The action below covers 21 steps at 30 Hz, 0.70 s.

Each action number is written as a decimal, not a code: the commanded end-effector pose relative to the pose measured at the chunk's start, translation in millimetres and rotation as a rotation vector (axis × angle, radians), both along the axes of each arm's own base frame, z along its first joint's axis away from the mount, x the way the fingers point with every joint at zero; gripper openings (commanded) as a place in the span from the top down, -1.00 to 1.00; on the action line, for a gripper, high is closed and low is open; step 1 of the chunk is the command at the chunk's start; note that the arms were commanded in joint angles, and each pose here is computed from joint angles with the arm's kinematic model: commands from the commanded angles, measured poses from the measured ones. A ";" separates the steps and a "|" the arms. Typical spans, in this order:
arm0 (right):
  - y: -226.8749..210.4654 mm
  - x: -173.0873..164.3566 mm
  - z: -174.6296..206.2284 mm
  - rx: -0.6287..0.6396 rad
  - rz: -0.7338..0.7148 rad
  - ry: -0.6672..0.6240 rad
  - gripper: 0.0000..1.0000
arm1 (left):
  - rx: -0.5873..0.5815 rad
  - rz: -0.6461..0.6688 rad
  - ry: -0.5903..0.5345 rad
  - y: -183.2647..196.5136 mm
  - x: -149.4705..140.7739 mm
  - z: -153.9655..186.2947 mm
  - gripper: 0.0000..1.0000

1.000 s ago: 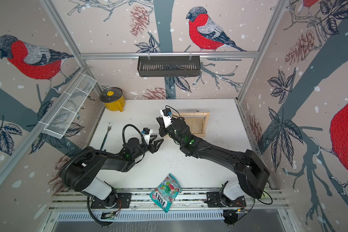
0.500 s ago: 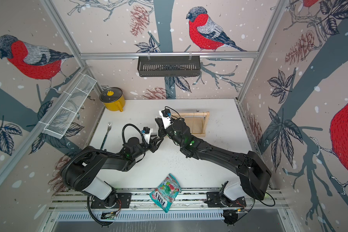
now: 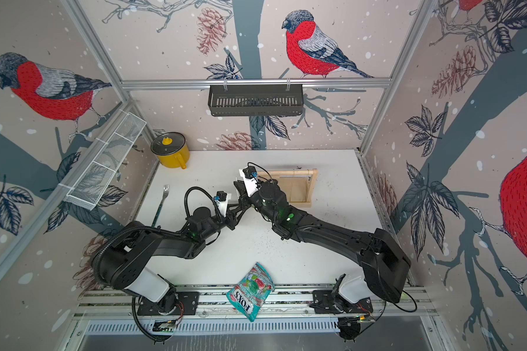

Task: Take the necklace off the jewelry display stand
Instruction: Take off the necklace from the stand.

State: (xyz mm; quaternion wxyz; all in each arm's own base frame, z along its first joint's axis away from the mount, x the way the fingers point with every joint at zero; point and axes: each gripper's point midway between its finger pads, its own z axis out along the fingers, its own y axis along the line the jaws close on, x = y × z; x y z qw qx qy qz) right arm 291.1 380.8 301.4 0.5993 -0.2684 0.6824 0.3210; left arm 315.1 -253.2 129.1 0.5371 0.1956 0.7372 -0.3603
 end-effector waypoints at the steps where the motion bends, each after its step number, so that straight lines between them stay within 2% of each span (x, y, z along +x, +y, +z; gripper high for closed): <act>1: 0.8 -2.6 3.8 0.003 0.008 -0.012 1.00 | -0.041 -0.020 -0.048 -5.5 0.6 16.0 0.30; 4: 0.7 -3.3 4.7 0.004 0.009 -0.012 1.00 | -0.043 -0.024 -0.047 -6.1 0.4 16.2 0.42; 9: -0.4 -3.0 4.1 -0.002 0.002 -0.014 1.00 | -0.052 -0.026 -0.048 -5.8 -1.2 16.9 0.51; 13: -2.3 -2.0 4.5 -0.005 -0.008 -0.016 1.00 | -0.057 -0.050 -0.050 -8.6 -4.3 18.3 0.77; 18: -2.6 -2.8 3.9 -0.005 -0.010 -0.014 1.00 | -0.062 -0.068 -0.031 -9.9 -7.9 16.1 0.98; 21: -2.5 -4.6 5.3 -0.005 -0.009 -0.017 1.00 | -0.074 -0.076 -0.020 -7.9 -14.1 16.3 1.00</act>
